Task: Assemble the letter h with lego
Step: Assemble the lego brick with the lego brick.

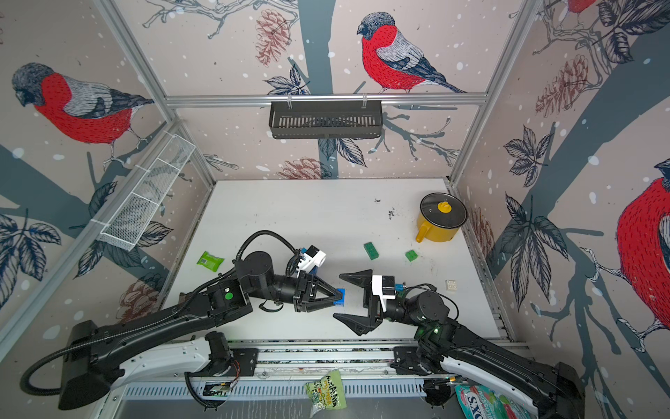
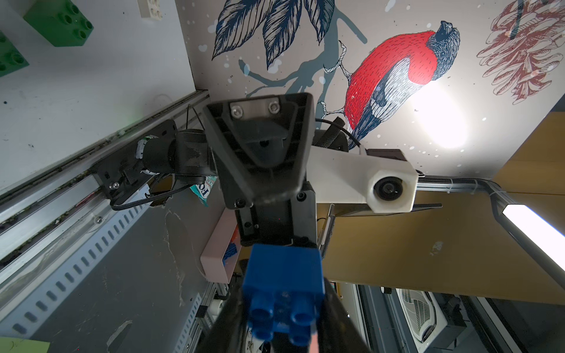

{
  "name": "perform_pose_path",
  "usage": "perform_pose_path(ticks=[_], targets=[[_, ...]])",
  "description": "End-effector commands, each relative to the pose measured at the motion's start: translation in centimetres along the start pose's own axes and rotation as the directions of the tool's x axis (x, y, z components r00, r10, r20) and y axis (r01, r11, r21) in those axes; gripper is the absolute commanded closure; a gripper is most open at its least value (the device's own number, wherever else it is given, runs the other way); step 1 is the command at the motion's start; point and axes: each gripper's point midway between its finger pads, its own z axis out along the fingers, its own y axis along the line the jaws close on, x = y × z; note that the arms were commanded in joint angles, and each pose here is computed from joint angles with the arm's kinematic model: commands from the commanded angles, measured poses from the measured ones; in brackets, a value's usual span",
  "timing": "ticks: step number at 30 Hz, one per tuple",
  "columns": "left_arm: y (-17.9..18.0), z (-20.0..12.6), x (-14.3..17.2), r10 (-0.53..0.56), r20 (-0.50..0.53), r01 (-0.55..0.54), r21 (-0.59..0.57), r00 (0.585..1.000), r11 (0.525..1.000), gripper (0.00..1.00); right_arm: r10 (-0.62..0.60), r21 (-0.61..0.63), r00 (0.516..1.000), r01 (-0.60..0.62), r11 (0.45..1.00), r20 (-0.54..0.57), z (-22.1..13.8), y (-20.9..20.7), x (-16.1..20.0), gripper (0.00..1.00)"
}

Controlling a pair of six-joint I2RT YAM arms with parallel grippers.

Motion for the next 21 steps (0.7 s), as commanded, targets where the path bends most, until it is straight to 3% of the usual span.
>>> perform_pose_path(ticks=[1, 6, 11, 14, 16, 17, 21], targets=[[0.2, -0.7, -0.6, 0.03, 0.052, -0.028, -0.032, 0.998, 0.999, 1.0, -0.003, 0.115, 0.999, -0.002, 0.993, 0.041, -0.6, -1.6, -1.3, 0.01], [3.7, -4.2, -3.5, 0.088, 0.204, -0.026, -0.29, 0.975, 0.957, 1.0, 0.033, 0.396, 0.986, -0.097, 0.913, 0.165, -3.4, -5.9, -4.0, 0.01], [8.5, -9.3, -6.8, 0.172, 0.309, 0.047, -0.59, 0.935, 0.806, 1.0, 0.107, 0.534, 0.983, -0.172, 0.828, 0.151, -4.3, -8.3, -3.6, 0.01], [10.4, -12.0, -8.3, 0.235, 0.317, 0.084, -0.74, 0.919, 0.668, 1.0, 0.154, 0.591, 0.984, -0.176, 0.787, 0.089, -4.3, -9.3, -2.7, 0.0], [11.2, -14.4, -9.5, 0.306, 0.319, 0.121, -0.843, 0.897, 0.523, 1.0, 0.176, 0.638, 0.983, -0.172, 0.75, 0.058, -4.5, -10.1, -2.0, 0.01], [11.4, -15.1, -10.0, 0.337, 0.304, 0.118, -0.872, 0.891, 0.474, 1.0, 0.183, 0.651, 0.982, -0.165, 0.741, 0.041, -4.6, -10.3, -1.7, 0.01], [13.1, -17.6, -11.9, 0.373, 0.266, 0.137, -0.932, 0.889, 0.336, 1.0, 0.197, 0.679, 0.98, -0.138, 0.721, -0.011, -4.9, -10.7, -0.7, 0.01]])
